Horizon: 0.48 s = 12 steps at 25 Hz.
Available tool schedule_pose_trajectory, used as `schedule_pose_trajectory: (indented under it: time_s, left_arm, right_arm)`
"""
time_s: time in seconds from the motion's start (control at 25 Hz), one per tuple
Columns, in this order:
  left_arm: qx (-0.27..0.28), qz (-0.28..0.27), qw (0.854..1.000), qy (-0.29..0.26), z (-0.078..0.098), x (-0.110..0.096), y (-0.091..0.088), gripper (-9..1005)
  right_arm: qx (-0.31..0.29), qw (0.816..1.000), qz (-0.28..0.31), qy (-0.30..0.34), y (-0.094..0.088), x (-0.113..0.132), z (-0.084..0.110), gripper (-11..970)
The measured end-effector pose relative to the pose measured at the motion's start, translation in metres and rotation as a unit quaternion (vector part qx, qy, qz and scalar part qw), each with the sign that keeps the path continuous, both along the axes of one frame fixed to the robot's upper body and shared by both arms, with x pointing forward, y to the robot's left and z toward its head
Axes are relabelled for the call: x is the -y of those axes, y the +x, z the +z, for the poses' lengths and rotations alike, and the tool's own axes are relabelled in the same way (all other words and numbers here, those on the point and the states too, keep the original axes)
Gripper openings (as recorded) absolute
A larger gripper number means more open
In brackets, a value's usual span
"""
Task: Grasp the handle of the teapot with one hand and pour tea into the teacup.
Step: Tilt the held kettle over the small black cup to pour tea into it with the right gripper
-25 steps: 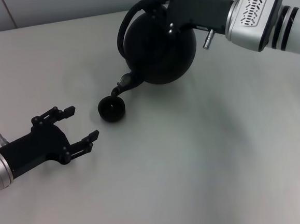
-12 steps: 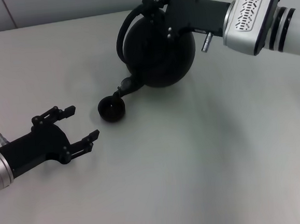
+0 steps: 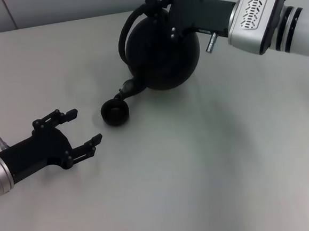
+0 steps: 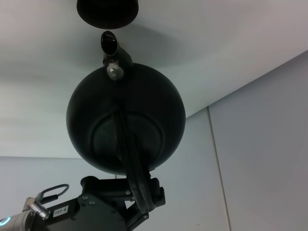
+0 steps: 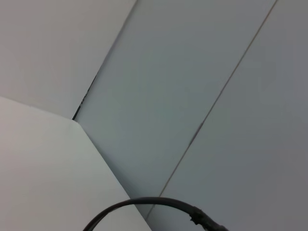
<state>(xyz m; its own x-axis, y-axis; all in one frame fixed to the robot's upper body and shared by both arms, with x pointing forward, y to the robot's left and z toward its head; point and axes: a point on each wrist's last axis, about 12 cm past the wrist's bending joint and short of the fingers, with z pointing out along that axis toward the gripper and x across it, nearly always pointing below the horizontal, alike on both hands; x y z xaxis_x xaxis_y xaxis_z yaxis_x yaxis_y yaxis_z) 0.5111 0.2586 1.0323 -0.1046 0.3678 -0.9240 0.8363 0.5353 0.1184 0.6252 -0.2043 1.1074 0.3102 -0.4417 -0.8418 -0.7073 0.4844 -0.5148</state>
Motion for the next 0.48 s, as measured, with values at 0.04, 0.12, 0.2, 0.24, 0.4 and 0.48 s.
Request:
schedule_pose_trajectory:
  time_s: [0.04,0.12,0.2,0.24,0.4,0.48]
  left_arm:
    - [0.000,0.000,1.000,0.000,0.0000,0.0000,0.0000,801]
    - [0.000,0.000,1.000,0.000,0.0000,0.0000,0.0000,801]
    - [0.001,0.000,1.000,0.001,0.0000,0.0000,0.0000,801]
    - [0.001,0.000,1.000,0.001,0.0000,0.0000,0.0000,801]
    - [0.001,-0.001,1.000,0.001,-0.0003,-0.0002,-0.0003,801]
    - [0.001,0.001,1.000,0.001,-0.0007,-0.0009,-0.0010,801]
  right_arm:
    - [0.000,1.000,0.000,0.000,0.0000,0.0000,0.0000,107]
    - [-0.011,1.000,-0.003,0.013,0.0001,0.0007,0.0008,106]
    - [-0.020,1.000,-0.007,0.023,0.0003,0.0016,0.0008,106]
    - [-0.020,1.000,-0.007,0.023,0.0003,0.0016,0.0008,106]
    - [-0.041,0.997,-0.029,0.062,-0.0006,0.0076,-0.0002,107]
    - [-0.045,0.996,-0.035,0.072,-0.0012,0.0097,-0.0007,107]
